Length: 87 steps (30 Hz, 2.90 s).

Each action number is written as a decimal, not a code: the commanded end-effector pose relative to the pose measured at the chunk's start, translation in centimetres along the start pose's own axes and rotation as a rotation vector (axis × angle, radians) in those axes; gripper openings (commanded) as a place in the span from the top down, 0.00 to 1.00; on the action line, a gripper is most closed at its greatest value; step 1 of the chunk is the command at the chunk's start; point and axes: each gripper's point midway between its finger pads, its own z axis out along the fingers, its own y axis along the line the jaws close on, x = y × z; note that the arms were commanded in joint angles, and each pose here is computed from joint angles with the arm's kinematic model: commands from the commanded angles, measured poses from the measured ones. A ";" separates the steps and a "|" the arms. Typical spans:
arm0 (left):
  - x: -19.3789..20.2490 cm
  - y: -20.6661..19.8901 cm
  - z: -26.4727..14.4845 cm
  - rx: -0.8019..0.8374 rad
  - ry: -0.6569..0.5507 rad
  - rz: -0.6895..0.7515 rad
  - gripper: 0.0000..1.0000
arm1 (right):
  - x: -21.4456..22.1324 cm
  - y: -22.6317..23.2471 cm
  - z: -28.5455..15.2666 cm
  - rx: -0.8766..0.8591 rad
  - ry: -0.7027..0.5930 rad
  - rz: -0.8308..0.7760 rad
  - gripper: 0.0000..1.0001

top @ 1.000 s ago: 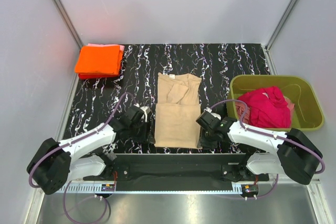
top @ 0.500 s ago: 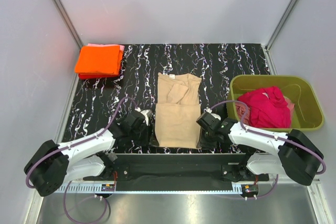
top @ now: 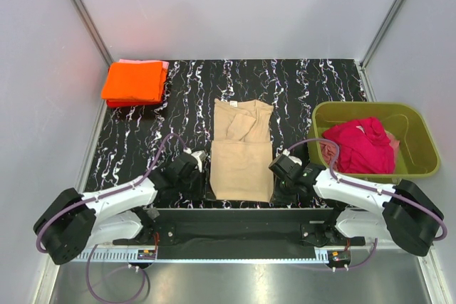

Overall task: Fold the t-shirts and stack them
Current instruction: Fold the tshirt

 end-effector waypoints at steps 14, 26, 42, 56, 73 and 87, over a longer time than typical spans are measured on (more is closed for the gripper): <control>-2.3 -3.1 -3.4 0.040 -0.118 0.027 1.00 | -1.6 0.8 -4.9 -0.016 -0.097 -0.060 1.00; -3.0 -6.0 -7.1 0.018 -0.174 0.063 1.00 | -2.3 2.8 -9.4 -0.135 -0.145 -0.106 1.00; -17.8 -9.0 -9.0 -0.058 -0.324 0.137 1.00 | -14.3 6.1 -13.2 0.011 -0.336 -0.270 1.00; -33.8 -7.9 -5.3 -0.058 -0.375 0.105 1.00 | -29.6 7.9 -10.8 0.066 -0.376 -0.334 1.00; -44.4 -1.5 2.5 -0.044 -0.411 0.076 0.72 | -41.6 7.6 0.6 0.115 -0.348 -0.348 0.71; -37.5 -1.1 0.5 -0.039 -0.288 0.135 0.60 | -37.9 9.5 -4.2 -0.009 -0.282 -0.335 0.57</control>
